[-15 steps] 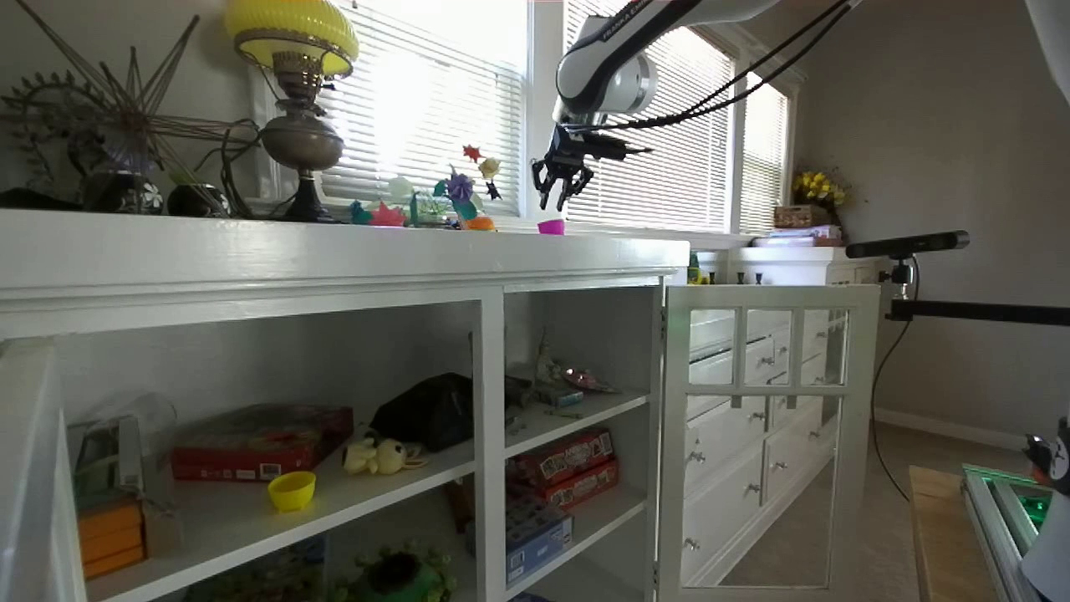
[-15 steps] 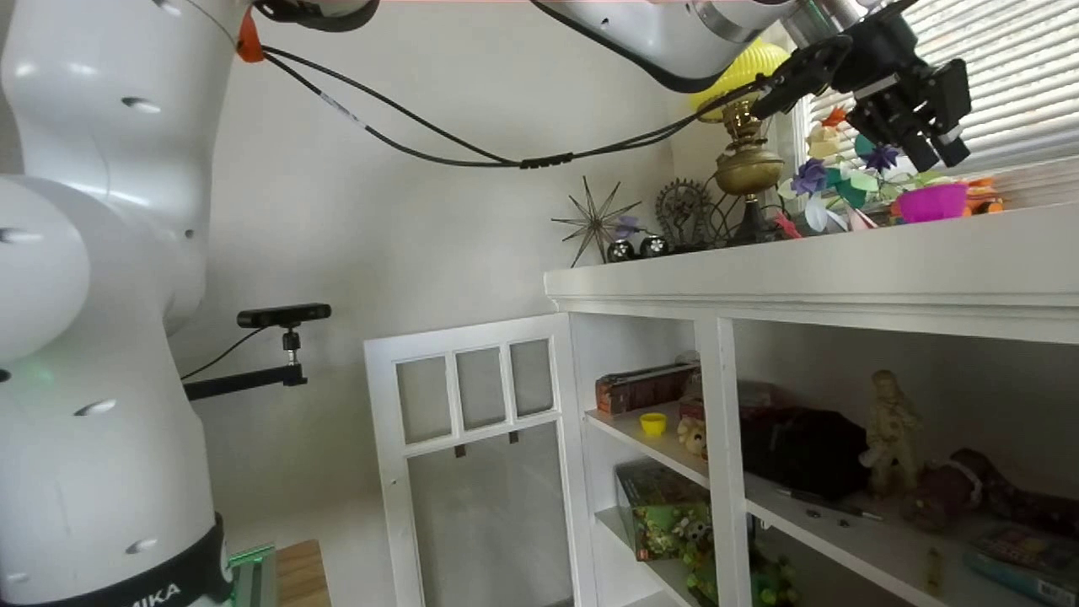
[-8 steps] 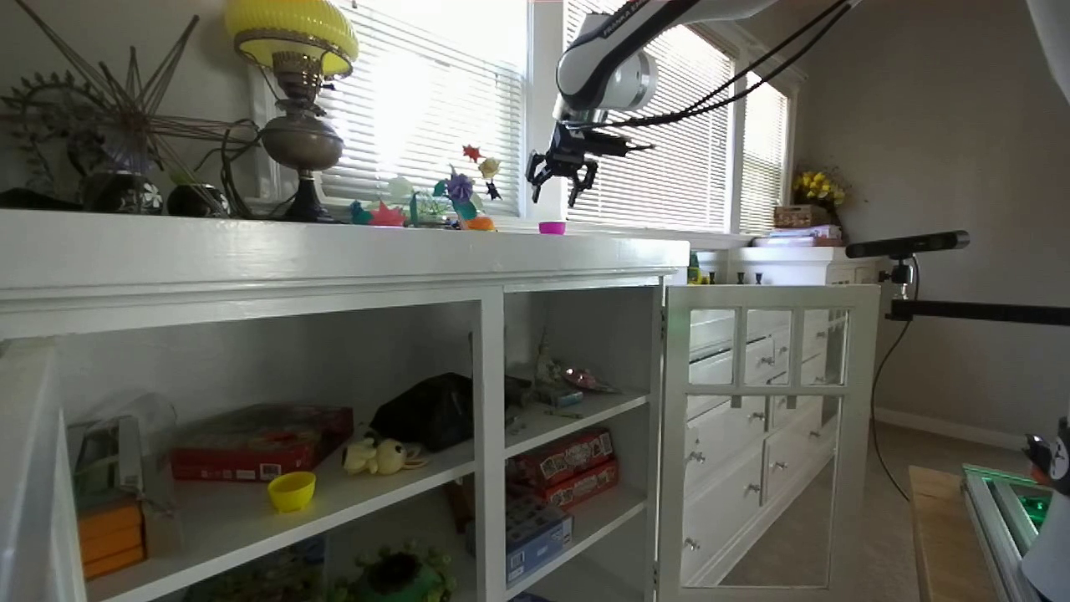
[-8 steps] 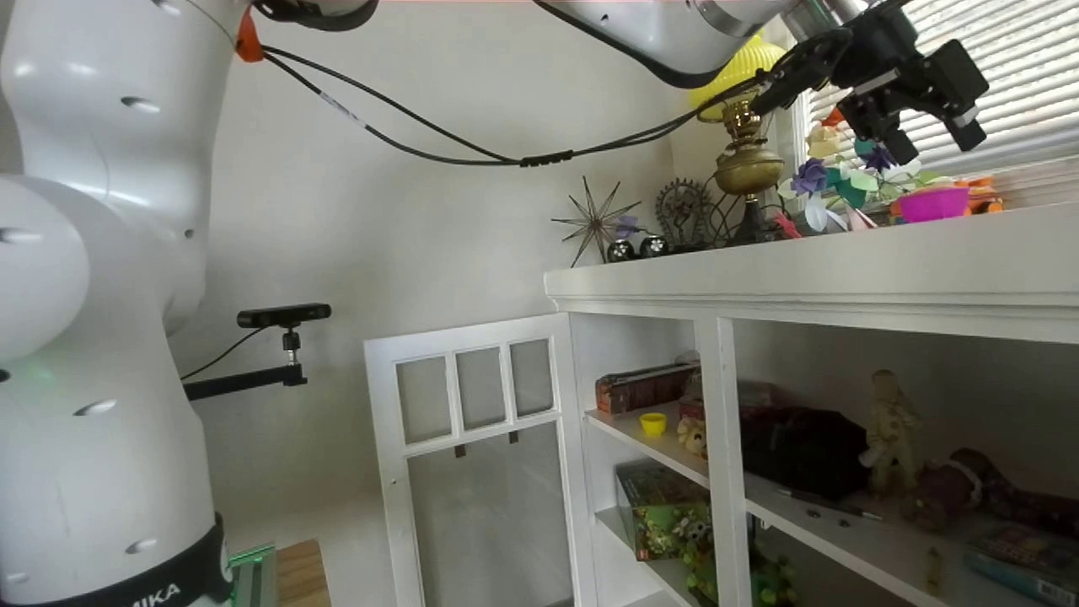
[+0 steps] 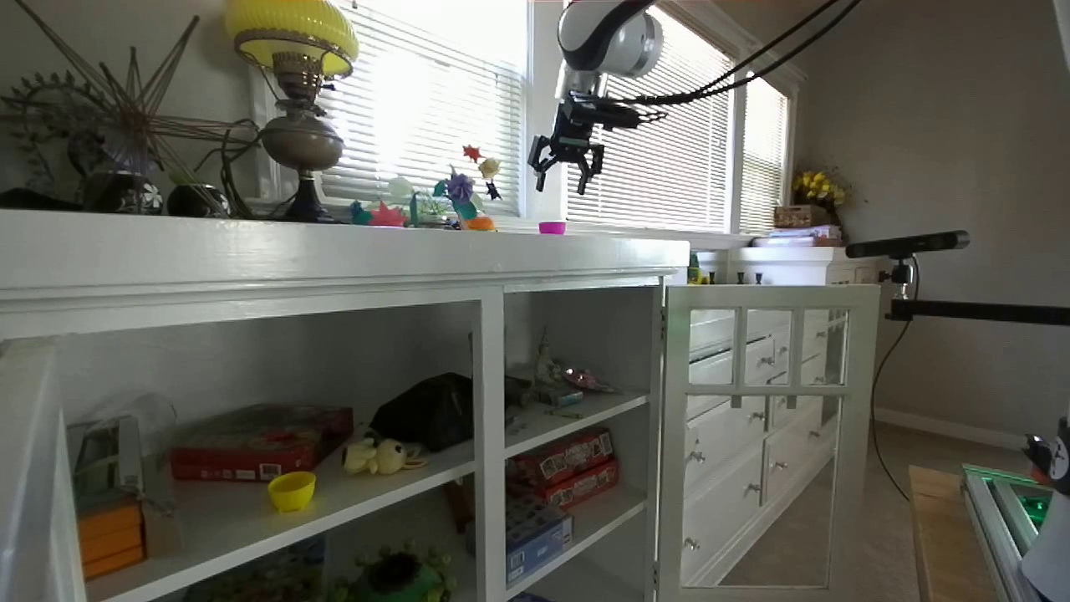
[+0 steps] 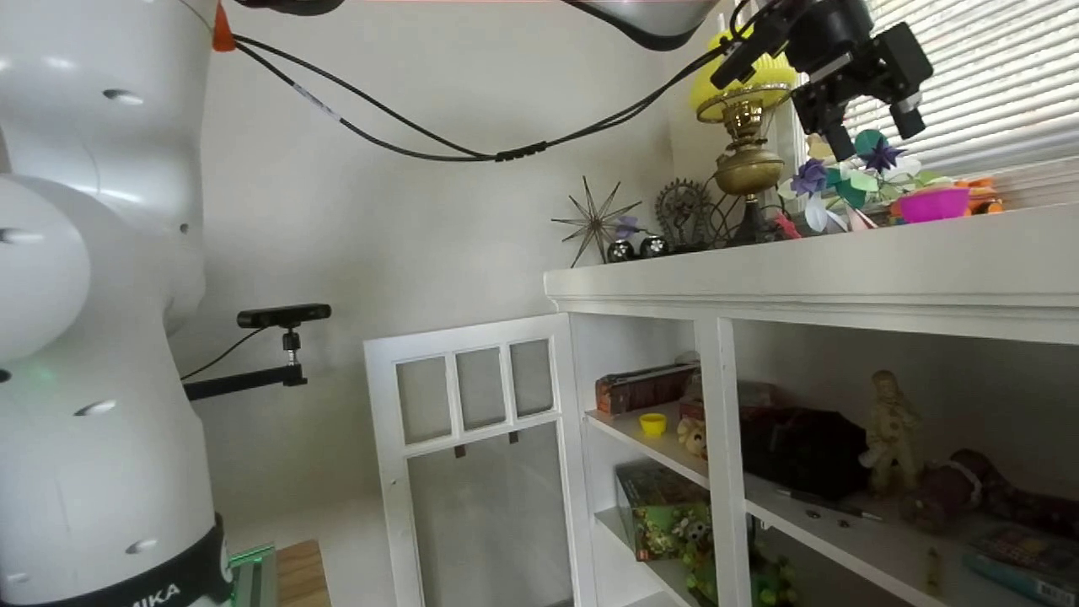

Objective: Place one shiny object in the pink bowl.

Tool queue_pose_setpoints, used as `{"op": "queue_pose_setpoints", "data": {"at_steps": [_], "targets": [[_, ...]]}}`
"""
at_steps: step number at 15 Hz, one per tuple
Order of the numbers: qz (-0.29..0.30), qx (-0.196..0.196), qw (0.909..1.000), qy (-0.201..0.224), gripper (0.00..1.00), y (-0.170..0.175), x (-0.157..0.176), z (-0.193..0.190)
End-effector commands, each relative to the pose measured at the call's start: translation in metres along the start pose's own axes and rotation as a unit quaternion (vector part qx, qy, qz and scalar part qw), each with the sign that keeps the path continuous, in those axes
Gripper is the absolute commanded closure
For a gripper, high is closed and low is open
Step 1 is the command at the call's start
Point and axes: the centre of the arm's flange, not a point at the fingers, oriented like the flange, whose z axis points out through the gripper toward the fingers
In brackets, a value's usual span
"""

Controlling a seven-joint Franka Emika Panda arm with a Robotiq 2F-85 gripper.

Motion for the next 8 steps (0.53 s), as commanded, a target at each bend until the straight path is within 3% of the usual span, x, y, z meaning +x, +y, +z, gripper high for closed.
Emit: {"op": "queue_pose_setpoints", "data": {"at_steps": [1,8], "targets": [[-0.044,0.02,0.9984,-0.03,0.0,0.002,-0.027,-0.037],[-0.136,0.045,0.9874,-0.067,0.0,0.0,-0.104,-0.059]]}}
